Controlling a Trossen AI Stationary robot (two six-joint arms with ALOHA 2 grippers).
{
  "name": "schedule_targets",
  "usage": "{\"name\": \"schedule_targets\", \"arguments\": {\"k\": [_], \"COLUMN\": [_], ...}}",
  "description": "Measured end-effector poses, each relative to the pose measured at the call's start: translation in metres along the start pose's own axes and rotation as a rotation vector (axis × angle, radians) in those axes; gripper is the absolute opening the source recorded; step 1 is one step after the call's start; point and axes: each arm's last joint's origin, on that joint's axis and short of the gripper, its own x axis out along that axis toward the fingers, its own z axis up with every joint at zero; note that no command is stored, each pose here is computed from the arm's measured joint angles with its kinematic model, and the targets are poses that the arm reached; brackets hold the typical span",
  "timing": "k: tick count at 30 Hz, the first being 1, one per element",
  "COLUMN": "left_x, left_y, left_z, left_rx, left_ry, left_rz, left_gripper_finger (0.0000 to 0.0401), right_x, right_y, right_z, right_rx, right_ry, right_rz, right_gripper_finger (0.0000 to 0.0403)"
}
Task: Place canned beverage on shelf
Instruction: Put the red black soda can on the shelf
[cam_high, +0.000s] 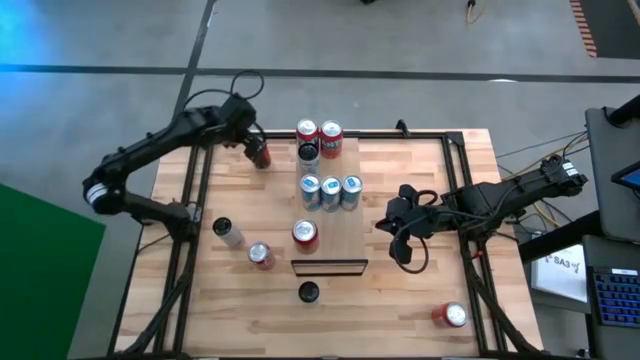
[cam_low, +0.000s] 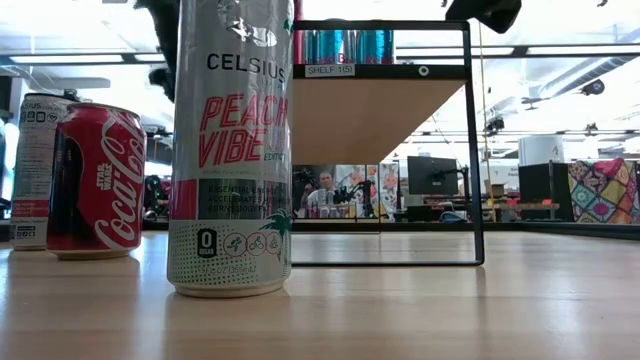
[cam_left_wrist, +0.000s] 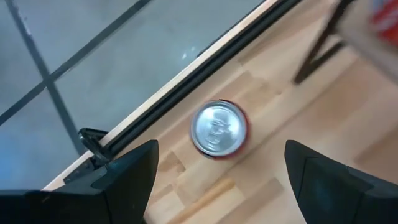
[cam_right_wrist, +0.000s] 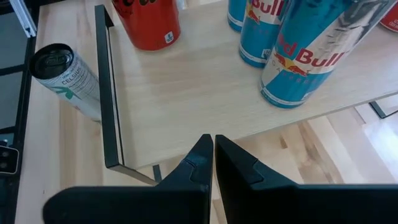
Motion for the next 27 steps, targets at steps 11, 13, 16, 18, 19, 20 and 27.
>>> {"name": "schedule_targets", "arguments": {"k": [11,13,16,18,19,20,27], "left_x": [0.045,0.051,0.056,0.057,0.057,0.057,0.060], "left_y": [0.000,-0.001,-0.003,-0.003,-0.004,-0.004,-0.005], "left_z": [0.010,0.010,0.010,0.010,0.010,0.010,0.010], "left_rx": [0.014,0.029,0.048,0.049,0.049,0.048,0.042], "left_ry": [0.107,0.124,0.140,0.142,0.143,0.144,0.126], "left_rz": [0.037,0.038,0.038,0.035,0.026,0.016,0.010], "left_gripper_finger": [0.0315,0.0315,0.0315,0.0315,0.0315,0.0315,0.0315], "right_x": [0.000,0.000,0.000,0.000,0.000,0.000,0.000], "right_y": [0.001,0.001,0.001,0.001,0.001,0.001,0.001], "right_z": [0.002,0.003,0.003,0.003,0.003,0.003,0.003], "right_rx": [0.012,0.015,0.015,0.015,0.015,0.015,0.014], "right_ry": [-0.021,-0.028,-0.027,-0.027,-0.027,-0.027,-0.027], "right_rz": [0.009,0.012,0.012,0.012,0.012,0.012,0.012], "right_gripper_finger": [0.0009,0.0009,0.0009,0.0009,0.0009,0.0009,0.0009]}}
